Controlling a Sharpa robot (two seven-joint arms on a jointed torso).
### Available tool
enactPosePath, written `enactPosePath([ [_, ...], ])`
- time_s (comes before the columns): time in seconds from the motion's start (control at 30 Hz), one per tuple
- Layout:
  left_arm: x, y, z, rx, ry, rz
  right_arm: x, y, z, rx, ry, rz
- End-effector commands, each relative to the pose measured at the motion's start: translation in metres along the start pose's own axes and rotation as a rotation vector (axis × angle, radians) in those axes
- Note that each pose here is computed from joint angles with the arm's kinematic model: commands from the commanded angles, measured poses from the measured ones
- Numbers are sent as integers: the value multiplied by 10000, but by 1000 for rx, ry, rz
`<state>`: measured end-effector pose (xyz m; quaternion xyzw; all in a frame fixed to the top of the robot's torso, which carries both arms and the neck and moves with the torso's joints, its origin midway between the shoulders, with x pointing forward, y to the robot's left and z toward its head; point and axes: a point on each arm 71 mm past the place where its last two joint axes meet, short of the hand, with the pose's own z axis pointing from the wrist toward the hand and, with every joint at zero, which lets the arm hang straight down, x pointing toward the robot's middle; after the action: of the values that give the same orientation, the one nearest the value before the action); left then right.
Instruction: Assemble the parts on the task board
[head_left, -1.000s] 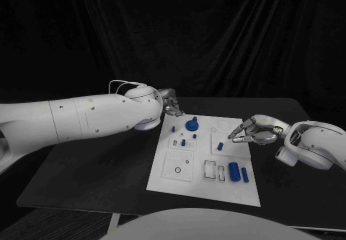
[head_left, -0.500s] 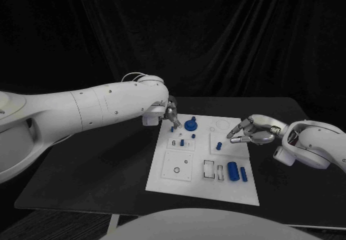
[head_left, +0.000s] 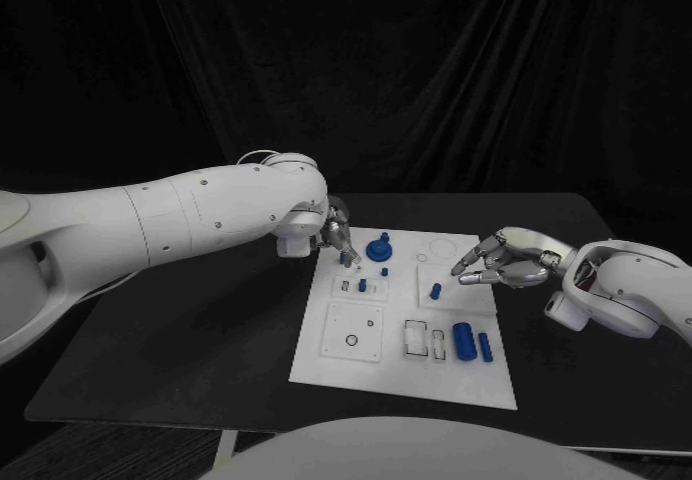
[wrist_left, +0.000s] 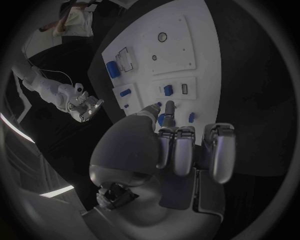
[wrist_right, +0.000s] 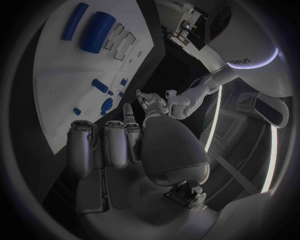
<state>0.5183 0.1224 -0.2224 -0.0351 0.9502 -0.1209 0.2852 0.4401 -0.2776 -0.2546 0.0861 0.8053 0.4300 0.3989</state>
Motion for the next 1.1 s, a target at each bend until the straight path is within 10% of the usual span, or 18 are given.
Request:
enactPosePath([
  [0.03,10,-40,-16,33,19,-11,-3,11,-4,-13,-21,-3],
  [0.67,90,183,-209,102,-59,-87,-13,32,-42,-32,-47,-8],
  [1.1,-215,434,-94,47,-178,-117,-16,63,-32,-53,-68,-14],
])
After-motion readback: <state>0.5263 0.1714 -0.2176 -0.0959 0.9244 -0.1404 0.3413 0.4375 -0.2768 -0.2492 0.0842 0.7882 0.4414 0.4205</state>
